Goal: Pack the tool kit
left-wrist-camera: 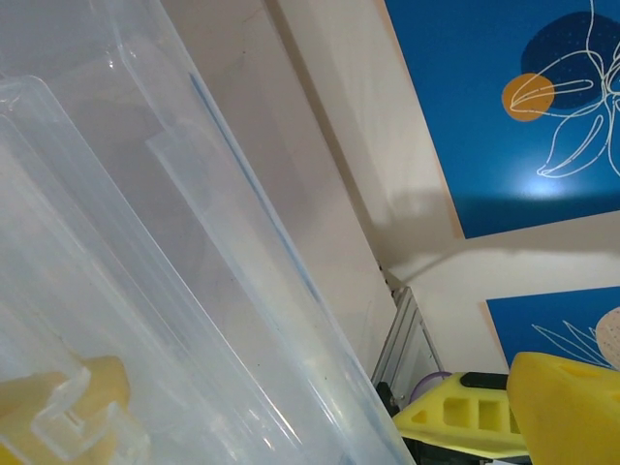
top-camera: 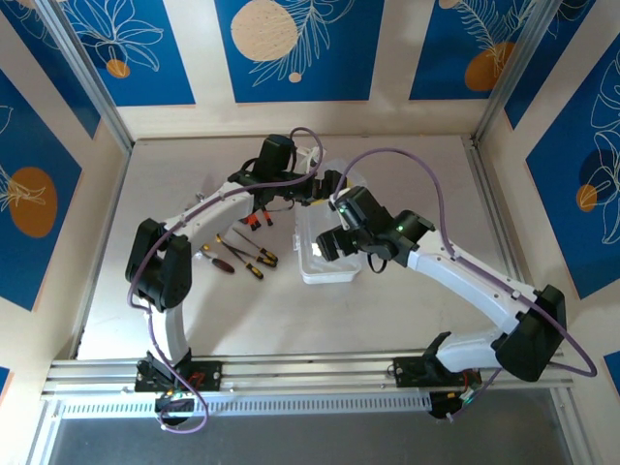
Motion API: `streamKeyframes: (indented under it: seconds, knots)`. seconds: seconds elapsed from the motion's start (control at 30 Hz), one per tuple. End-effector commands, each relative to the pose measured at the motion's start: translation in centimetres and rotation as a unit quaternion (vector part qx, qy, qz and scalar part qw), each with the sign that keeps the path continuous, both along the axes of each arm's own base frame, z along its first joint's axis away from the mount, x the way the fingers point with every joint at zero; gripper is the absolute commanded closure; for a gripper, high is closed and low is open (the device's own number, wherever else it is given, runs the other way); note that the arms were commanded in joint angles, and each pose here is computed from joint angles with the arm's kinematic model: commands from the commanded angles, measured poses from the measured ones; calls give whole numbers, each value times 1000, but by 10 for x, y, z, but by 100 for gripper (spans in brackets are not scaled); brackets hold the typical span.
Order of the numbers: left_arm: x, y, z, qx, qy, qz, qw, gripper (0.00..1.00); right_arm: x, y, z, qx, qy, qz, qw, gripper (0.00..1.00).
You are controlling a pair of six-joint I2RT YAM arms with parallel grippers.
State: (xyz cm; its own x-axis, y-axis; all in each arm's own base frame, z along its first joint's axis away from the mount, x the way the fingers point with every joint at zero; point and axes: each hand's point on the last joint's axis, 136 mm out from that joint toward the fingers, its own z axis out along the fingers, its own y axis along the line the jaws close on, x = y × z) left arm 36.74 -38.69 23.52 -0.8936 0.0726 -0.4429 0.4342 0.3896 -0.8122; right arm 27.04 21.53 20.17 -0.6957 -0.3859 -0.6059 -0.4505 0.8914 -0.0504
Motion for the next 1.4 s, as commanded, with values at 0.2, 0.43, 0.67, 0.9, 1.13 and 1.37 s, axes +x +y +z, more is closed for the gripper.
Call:
streamKeyframes:
  seconds: [0.2,0.43,0.67,0.9,1.13,1.37]
  knots:
    - [-3,-12,16,-5,-26,-21,999,0,6,1,-14,-69,-14,-28,997,1]
    - [-3,-1,21,11,-44,-18,999,0,13,-15,2,-114,-48,-66,990,15]
    - [20,55,32,77,-91,33,992,0,11,-17,13,-102,-64,-60,991,29]
    - [25,131,6,169,-98,105,975,0,11,-19,14,-110,-66,-60,990,31]
    - [-4,168,-74,254,-26,118,960,0,11,-27,16,-109,-61,-80,989,31]
    - [-13,164,-129,307,5,107,946,0,9,-30,23,-94,-64,-86,990,31]
